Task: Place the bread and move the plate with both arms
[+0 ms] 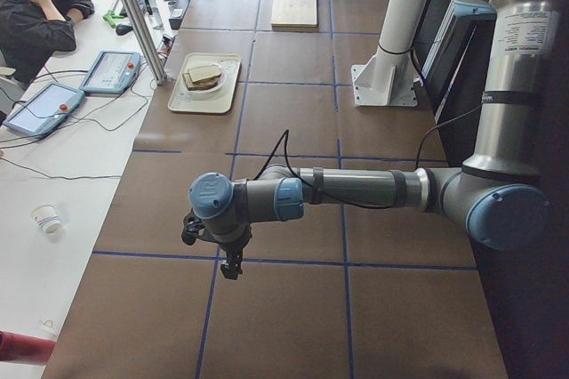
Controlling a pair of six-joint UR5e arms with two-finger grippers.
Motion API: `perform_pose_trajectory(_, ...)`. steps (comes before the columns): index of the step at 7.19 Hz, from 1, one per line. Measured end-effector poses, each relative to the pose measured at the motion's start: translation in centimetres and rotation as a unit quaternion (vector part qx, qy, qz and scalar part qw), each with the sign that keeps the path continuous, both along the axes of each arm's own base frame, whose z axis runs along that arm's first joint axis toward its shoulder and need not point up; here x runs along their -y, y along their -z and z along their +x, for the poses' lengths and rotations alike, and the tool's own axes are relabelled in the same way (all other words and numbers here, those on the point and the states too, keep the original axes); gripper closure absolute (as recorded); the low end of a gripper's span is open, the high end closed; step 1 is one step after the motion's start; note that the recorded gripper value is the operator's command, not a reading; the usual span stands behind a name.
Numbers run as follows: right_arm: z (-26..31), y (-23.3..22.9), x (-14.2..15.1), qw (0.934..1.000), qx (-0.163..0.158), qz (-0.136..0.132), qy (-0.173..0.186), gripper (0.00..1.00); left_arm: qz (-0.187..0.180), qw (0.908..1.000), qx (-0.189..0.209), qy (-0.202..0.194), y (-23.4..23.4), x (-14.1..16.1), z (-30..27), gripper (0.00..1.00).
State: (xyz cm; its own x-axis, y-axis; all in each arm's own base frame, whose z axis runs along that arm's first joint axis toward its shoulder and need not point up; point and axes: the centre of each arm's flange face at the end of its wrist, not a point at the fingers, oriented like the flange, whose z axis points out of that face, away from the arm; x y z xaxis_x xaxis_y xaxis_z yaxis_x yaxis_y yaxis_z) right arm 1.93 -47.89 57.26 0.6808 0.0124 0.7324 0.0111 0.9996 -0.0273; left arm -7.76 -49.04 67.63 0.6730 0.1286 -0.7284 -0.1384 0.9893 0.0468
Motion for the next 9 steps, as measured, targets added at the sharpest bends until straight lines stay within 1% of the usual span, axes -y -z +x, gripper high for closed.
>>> perform_pose_trajectory(2, 1.9, -3.1, -0.5, 0.9999, -0.001, 0.004, 0.014, 0.00, -0.004, 1.0000, -0.001, 0.003, -0.1, -1.0, -0.1, 0.00)
perform_pose_trajectory(4, 2.6, -4.8, -0.8, 0.9999, -0.004, -0.002, 0.016, 0.00, 0.006, 1.0000, 0.000, 0.004, 1.3, -1.4, -0.1, 0.00)
perform_pose_trajectory(7, 4.1, -6.2, -1.8, 0.9999, -0.004, -0.016, 0.001, 0.00, 0.008, 1.0000, 0.001, 0.003, 1.5, -1.6, 0.0, 0.00)
perform_pose_trajectory(8, 4.6, -7.1, -2.8, 0.9997, -0.005, -0.023, -0.004, 0.00, 0.010, 0.9999, 0.002, 0.003, 1.6, -1.6, 0.0, 0.00)
perform_pose_trajectory(9, 5.1, -8.3, -4.1, 0.9997, -0.006, -0.023, -0.011, 0.00, 0.011, 0.9999, 0.002, 0.003, 1.6, -1.5, 0.0, 0.00)
